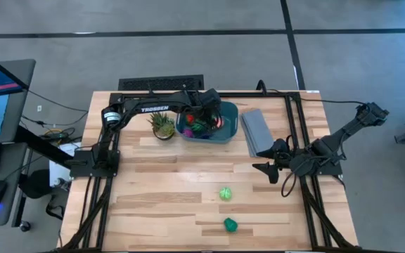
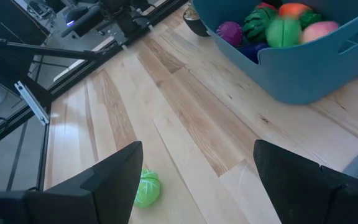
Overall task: Pick and placing Produce into tupperware
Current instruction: Put the pear into the blue bin, then put the cabbage into the blue bin
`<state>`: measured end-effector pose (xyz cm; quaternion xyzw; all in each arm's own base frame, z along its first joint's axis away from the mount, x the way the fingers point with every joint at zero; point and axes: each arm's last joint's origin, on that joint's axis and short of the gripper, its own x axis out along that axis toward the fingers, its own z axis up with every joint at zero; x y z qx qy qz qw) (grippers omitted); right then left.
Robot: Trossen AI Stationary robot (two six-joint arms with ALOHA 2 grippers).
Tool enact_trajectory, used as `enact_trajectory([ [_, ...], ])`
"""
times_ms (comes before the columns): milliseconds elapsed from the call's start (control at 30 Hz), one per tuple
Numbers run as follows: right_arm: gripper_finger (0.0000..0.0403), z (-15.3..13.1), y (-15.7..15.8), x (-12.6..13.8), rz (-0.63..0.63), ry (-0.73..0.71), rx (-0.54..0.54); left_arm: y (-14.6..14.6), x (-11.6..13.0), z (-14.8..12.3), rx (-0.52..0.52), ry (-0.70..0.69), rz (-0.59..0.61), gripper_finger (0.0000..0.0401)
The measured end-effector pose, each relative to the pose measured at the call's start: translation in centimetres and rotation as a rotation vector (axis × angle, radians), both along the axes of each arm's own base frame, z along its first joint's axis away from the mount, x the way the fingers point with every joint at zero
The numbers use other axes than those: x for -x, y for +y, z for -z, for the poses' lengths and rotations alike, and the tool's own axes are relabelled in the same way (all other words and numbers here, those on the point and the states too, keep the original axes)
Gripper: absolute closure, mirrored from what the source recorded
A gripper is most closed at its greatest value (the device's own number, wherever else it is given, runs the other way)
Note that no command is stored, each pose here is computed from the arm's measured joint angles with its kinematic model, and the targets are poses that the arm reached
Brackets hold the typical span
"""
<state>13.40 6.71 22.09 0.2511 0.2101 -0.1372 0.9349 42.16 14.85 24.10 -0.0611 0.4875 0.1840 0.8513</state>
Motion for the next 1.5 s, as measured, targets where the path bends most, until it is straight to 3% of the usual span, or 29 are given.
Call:
enact_trajectory([
  [467, 0.0074, 0.0, 0.0, 0.0, 0.006, -0.002, -0.012, 0.0, -0.1, -0.2, -0.012, -0.014, 0.028, 0.0105],
  [767, 0.0074, -0.1, 0.3, 0.1, -0.014, -0.009, -0.030, -1.7, 1.8, -2.4, 0.142, 0.012, 0.113, 0.0105],
  [1133, 0.0074, -0.4, 1.1, 0.2, -0.080, -0.034, -0.100, -7.5, 4.5, -9.6, 0.107, -0.124, 0.225, 0.0105],
  [1500, 0.0074, -0.1, 1.5, 0.1, -0.190, 0.020, -0.092, -17.0, 8.5, -12.9, 0.011, -0.057, 0.220, 0.0105],
])
